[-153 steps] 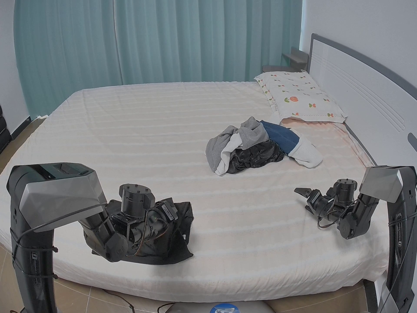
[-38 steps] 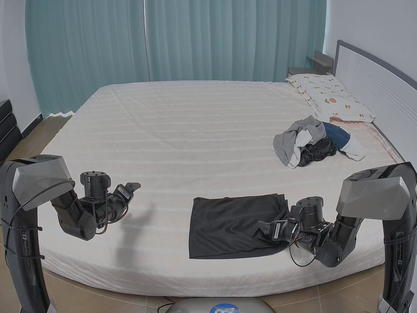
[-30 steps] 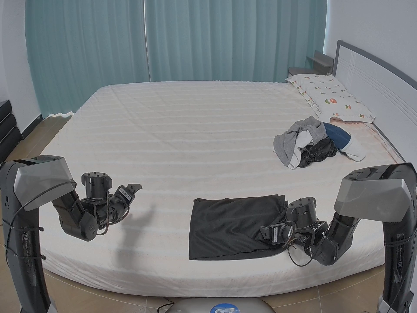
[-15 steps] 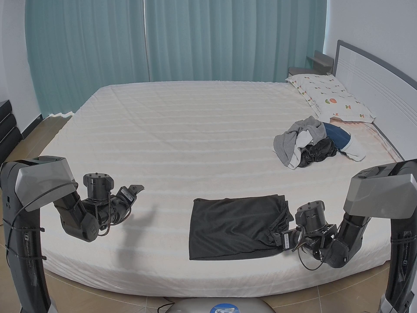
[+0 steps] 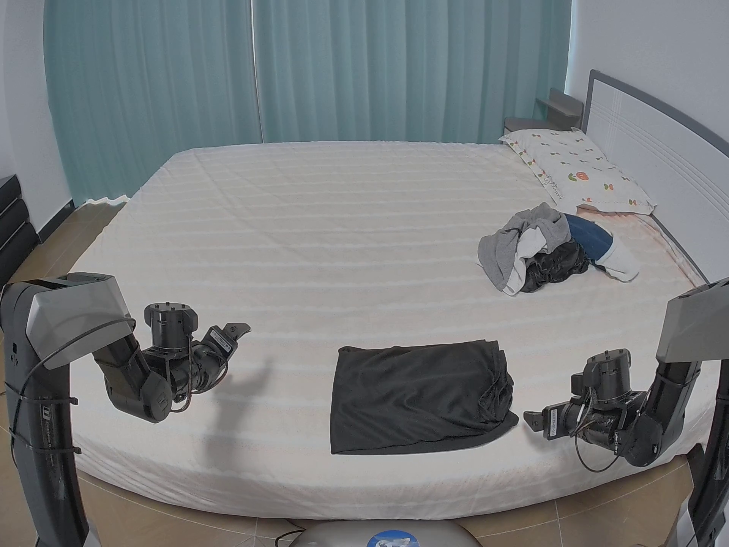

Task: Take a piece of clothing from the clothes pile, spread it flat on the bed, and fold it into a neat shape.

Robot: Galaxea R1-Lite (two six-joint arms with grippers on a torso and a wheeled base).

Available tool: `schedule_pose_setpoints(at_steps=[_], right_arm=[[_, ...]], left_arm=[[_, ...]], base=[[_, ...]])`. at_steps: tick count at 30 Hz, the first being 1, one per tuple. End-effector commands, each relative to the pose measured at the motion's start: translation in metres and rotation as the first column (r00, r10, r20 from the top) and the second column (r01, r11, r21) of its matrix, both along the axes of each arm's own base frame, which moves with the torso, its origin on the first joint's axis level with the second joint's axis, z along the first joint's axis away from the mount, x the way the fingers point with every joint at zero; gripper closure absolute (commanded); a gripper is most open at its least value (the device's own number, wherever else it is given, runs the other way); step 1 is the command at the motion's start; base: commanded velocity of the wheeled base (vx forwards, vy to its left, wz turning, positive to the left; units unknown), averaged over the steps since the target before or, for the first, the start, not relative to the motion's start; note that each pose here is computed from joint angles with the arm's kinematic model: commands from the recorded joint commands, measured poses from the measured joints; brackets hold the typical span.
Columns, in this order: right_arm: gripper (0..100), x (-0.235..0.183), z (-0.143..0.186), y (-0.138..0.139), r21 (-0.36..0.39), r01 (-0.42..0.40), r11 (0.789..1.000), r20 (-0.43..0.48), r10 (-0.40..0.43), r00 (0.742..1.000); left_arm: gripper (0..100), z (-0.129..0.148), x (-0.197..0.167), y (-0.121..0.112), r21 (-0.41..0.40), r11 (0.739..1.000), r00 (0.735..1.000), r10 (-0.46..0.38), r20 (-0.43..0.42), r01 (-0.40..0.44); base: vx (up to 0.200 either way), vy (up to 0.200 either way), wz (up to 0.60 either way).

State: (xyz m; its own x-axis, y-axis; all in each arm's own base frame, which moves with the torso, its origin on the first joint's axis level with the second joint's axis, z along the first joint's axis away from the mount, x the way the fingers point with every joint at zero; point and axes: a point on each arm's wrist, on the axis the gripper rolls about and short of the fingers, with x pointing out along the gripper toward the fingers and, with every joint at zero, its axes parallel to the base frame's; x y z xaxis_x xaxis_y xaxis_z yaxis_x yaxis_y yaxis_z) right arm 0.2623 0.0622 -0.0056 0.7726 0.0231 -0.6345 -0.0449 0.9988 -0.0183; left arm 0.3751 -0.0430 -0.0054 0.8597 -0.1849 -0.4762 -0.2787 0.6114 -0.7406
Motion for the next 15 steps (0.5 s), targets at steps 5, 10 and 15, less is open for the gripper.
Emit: schedule_pose_setpoints(at_steps=[5, 10, 15], right_arm=[[0, 0.017, 0.011, 0.022, 0.138, -0.044, 0.990, 0.074, 0.034, 0.997], [0, 0.045, -0.014, 0.056, 0.211, -0.049, 0.976, 0.065, 0.036, 0.997], [0, 0.051, -0.029, 0.063, 0.184, -0.047, 0.982, 0.030, 0.043, 0.999]], left_arm=[[0, -0.001, 0.000, 0.000, 0.000, 1.000, 1.000, 0.000, -0.002, 0.000], [0, -0.001, 0.000, 0.000, 0.000, 1.000, 1.000, 0.000, -0.002, 0.000], [0, -0.001, 0.000, 0.000, 0.000, 1.000, 1.000, 0.000, -0.002, 0.000]], base=[[0.000, 0.000, 0.00], [0.000, 0.000, 0.00], [0.000, 0.000, 0.00]])
